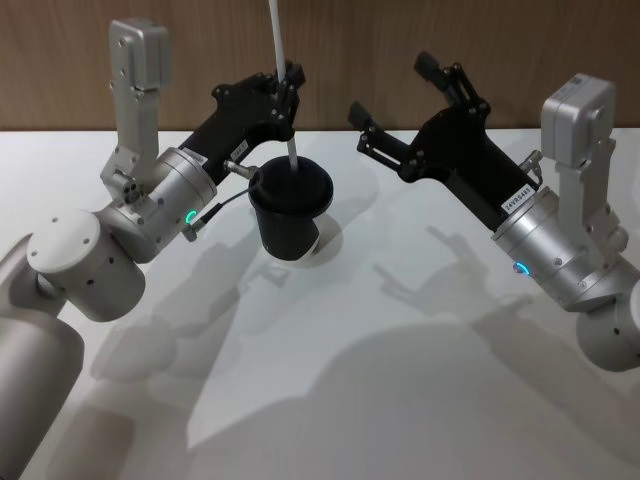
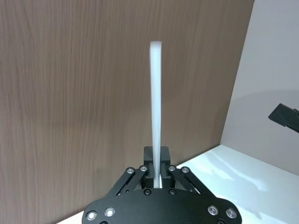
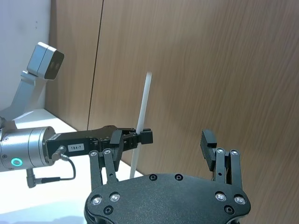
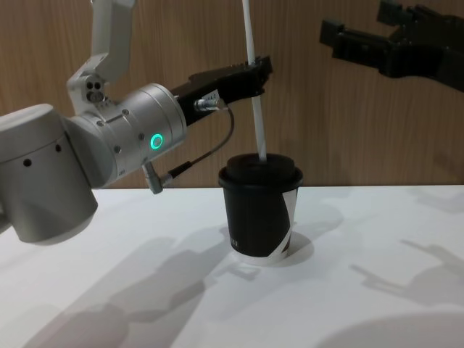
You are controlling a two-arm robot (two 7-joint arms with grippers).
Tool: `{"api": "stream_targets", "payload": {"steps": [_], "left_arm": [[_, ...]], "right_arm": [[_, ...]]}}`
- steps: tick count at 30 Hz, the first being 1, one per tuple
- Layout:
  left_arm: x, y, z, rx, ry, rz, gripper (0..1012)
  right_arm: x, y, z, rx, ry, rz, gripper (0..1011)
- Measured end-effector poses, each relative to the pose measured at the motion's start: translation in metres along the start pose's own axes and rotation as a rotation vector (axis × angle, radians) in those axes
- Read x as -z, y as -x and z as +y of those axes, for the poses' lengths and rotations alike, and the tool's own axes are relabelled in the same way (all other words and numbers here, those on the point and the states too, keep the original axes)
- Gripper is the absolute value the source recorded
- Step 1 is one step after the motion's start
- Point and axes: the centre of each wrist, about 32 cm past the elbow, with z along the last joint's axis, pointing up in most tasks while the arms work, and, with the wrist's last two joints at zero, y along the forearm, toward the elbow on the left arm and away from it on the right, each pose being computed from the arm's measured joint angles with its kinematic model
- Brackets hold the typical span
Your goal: Pick up the straw with one hand, pass it to the other hand, and insert it into the cup.
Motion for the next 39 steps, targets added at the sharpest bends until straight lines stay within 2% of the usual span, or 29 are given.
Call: {"api": "stream_targets", "payload": {"steps": [6,10,12,13,15,19,20,22,23,25,30,33,39], "left_arm": [[0.0011,0.001,0.0013,0.002,-0.014,-0.003,199],[0.0022,0.0028,0.0028,0.003,-0.02,-0.003,360],[0.0027,0.0036,0.0037,0.002,-0.021,-0.002,390],[0.0032,0.0044,0.0046,0.001,-0.021,0.0,463],[0.0039,0.0053,0.0058,-0.001,-0.021,0.002,502],[0.0054,0.008,0.0104,-0.004,-0.02,0.008,646],[0.0056,0.0087,0.0122,-0.007,-0.019,0.009,646],[0.0062,0.0098,0.0151,-0.009,-0.018,0.01,707],[0.0067,0.0108,0.0177,-0.011,-0.017,0.011,768],[0.0068,0.0116,0.0202,-0.014,-0.016,0.012,806],[0.008,0.0147,0.0316,-0.025,-0.01,0.013,960],[0.0078,0.0161,0.0376,-0.031,-0.006,0.012,1003],[0.0077,0.0187,0.0496,-0.041,0.001,0.007,1002]], "right_arm": [[0.0,0.0,0.0,0.0,0.0,0.0,1001],[0.0,0.0,0.0,0.0,0.0,0.0,1001],[0.0,0.0,0.0,0.0,0.0,0.0,1001],[0.0,0.0,0.0,0.0,0.0,0.0,1001],[0.0,0.0,0.0,0.0,0.0,0.0,1001],[0.0,0.0,0.0,0.0,0.0,0.0,1001],[0.0,0.0,0.0,0.0,0.0,0.0,1001],[0.0,0.0,0.0,0.0,0.0,0.0,1001],[0.0,0.0,0.0,0.0,0.0,0.0,1001],[0.0,0.0,0.0,0.0,0.0,0.0,1001],[0.0,0.0,0.0,0.0,0.0,0.0,1001],[0.0,0.0,0.0,0.0,0.0,0.0,1001],[0.0,0.0,0.0,0.0,0.0,0.0,1001]]}}
